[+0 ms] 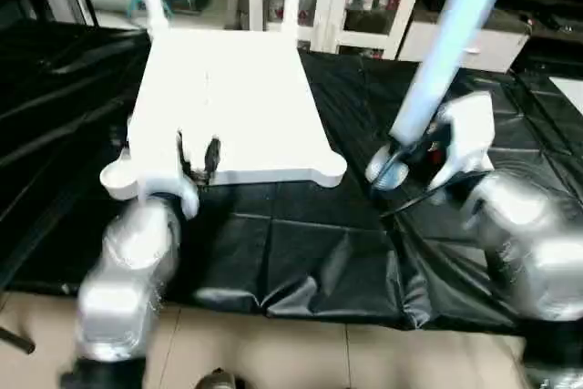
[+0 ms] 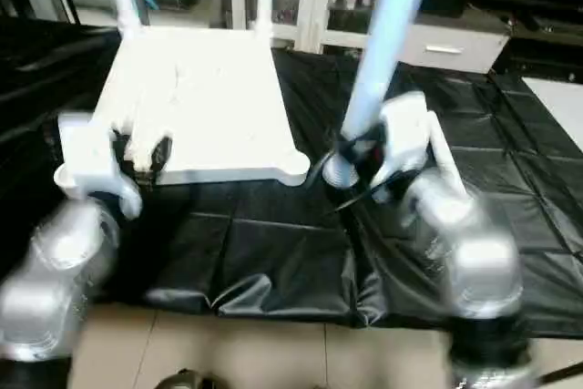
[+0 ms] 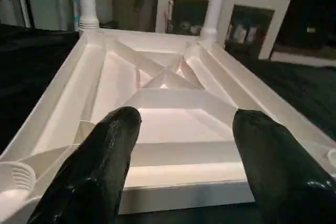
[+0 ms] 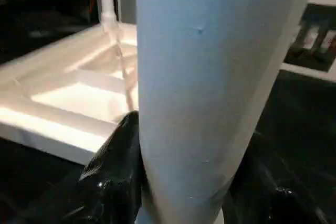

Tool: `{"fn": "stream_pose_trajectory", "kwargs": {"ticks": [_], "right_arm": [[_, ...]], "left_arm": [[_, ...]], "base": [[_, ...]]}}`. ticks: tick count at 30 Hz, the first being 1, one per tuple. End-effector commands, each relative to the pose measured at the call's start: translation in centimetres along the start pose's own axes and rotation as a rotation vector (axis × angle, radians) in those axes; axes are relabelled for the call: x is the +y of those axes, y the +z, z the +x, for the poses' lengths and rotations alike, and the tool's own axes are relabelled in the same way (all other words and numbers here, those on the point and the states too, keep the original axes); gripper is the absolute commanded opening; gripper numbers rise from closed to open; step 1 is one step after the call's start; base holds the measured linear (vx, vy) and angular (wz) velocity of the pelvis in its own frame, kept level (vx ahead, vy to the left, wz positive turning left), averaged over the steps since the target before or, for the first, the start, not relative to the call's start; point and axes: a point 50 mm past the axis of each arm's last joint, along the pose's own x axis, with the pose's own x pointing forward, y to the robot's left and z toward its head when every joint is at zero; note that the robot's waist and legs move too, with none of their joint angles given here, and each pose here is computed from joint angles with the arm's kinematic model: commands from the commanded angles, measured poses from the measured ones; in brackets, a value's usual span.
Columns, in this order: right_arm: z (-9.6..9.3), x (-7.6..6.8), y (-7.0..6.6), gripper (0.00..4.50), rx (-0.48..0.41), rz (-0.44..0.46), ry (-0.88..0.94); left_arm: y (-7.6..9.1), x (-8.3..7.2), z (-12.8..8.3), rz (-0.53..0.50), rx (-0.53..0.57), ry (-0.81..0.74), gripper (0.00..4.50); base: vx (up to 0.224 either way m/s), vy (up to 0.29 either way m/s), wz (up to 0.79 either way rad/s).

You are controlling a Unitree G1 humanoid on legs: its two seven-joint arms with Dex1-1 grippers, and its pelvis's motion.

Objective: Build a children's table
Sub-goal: Pick table leg

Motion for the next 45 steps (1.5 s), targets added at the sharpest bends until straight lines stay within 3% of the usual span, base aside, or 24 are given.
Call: {"fn": "stream_pose_trajectory", "kwargs": {"ticks": [1, 7, 8, 13, 18, 23, 34, 45], "right_arm": [[-0.5, -0.4, 1.1, 1.86, -0.066, -0.007, -0.042], [0.0, 0.4, 0.1, 1.86, -0.039, -0.031, -0.055], [0.2, 0.5, -0.2, 1.86, -0.026, -0.072, -0.088], [0.1, 0.7, -0.4, 1.86, -0.054, -0.153, -0.146], [-0.5, 0.8, -1.3, 1.86, -0.017, -0.061, -0.115], [-0.9, 0.8, -1.7, 1.86, -0.008, -0.045, -0.117], [-1.2, 0.6, -1.5, 1.86, -0.006, -0.088, -0.126], [-0.8, 0.3, -1.2, 1.86, 0.002, -0.141, -0.104]], "left_arm": [[0.6, -0.8, 0.2, 0.014, -0.041, 0.005, 3.31], [1.2, -1.2, 0.7, 0.109, -0.090, 0.031, 3.31], [1.3, -1.0, 0.9, 0.127, -0.088, 0.042, 3.31], [1.1, -0.8, 0.8, 0.101, -0.072, 0.063, 3.31], [1.4, -0.8, 0.5, 0.102, -0.099, 0.026, 3.31], [1.5, -1.3, 0.2, 0.083, -0.117, -0.022, 3.31], [1.1, -1.9, 0.0, 0.086, -0.093, -0.068, 3.31], [1.1, -2.0, 0.0, 0.083, -0.091, -0.062, 3.31]], "base": [[0.000, 0.000, 0.00], [0.000, 0.000, 0.00], [0.000, 0.000, 0.00], [0.005, -0.019, 0.02], [0.016, -0.156, 0.01], [-0.008, -0.061, -0.07], [0.013, 0.041, -0.05], [0.124, 0.003, -0.02]]}}
